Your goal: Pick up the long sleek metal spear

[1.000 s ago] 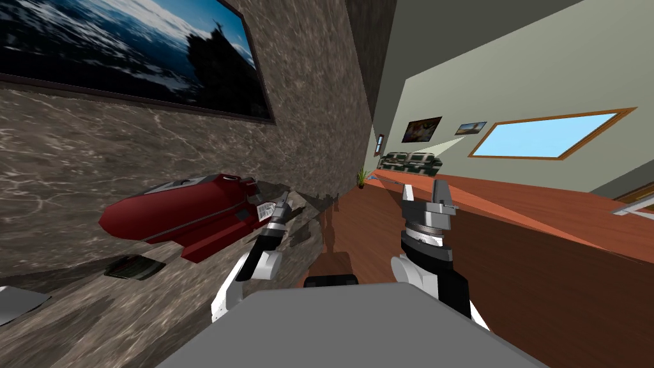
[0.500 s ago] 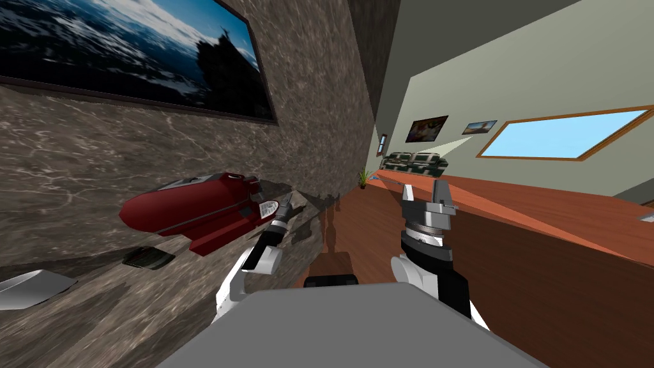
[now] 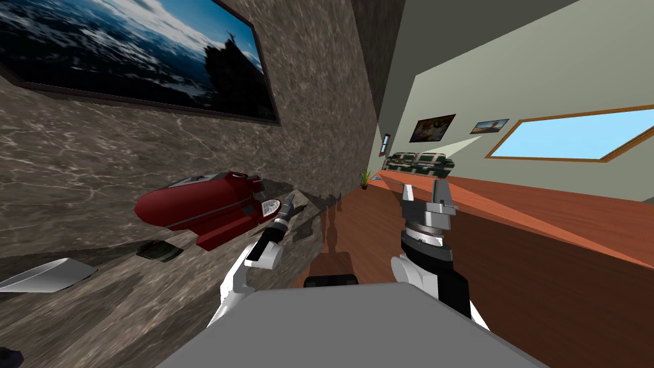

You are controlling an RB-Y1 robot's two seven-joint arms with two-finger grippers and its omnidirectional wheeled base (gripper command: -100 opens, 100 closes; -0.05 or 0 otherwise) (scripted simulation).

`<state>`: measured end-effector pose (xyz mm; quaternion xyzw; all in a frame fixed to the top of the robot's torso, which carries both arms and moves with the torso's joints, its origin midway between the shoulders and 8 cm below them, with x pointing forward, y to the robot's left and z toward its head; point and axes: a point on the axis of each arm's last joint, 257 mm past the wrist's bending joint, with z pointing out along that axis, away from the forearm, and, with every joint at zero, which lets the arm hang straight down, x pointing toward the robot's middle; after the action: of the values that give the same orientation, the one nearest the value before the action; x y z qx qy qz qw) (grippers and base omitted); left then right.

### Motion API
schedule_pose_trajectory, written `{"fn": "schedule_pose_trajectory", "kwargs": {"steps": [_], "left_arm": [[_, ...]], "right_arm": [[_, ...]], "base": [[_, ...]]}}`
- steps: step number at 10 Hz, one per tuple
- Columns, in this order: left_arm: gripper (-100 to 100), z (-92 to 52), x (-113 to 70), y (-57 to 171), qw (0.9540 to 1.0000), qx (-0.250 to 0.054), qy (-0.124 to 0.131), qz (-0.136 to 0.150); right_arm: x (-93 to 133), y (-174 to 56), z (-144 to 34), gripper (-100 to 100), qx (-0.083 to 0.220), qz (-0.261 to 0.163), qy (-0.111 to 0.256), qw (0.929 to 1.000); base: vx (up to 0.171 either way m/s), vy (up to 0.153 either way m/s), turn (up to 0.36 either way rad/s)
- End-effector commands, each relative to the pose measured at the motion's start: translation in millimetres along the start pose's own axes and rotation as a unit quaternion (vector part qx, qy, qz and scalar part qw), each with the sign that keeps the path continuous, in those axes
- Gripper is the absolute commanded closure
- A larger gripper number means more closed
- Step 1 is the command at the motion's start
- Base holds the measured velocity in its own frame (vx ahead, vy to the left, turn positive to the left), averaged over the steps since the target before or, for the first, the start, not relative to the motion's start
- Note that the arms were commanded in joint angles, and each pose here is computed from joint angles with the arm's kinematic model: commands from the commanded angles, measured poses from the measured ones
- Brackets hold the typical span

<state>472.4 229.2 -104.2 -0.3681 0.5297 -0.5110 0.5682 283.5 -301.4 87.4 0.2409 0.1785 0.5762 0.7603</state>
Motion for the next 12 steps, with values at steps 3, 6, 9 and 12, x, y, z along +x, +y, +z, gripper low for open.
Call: {"fn": "schedule_pose_trajectory", "kwargs": {"steps": [3, 6, 9, 12], "left_arm": [[-100, 7.1, -2.5, 26.1, 0.9989, -0.046, 0.002, 0.000], [-100, 19.0, -9.7, 51.1, 0.9959, -0.091, 0.002, -0.002], [-100, 22.0, -15.9, 73.8, 0.9910, -0.134, -0.002, -0.004], [-100, 24.4, -23.4, 93.1, 0.9852, -0.171, -0.008, -0.006]], "right_arm": [[0.0, 0.0, 0.0, 0, 0.000, 0.000, 0.000, 1.0000], [0.0, 0.0, 0.0, 0, 0.000, 0.000, 0.000, 1.0000], [0.0, 0.0, 0.0, 0, 0.000, 0.000, 0.000, 1.0000], [0.0, 0.0, 0.0, 0, 0.000, 0.000, 0.000, 1.0000]], "base": [[-0.011, -0.027, 0.043], [-0.008, -0.030, 0.073], [-0.004, -0.021, 0.033], [0.001, -0.030, 0.054]]}}
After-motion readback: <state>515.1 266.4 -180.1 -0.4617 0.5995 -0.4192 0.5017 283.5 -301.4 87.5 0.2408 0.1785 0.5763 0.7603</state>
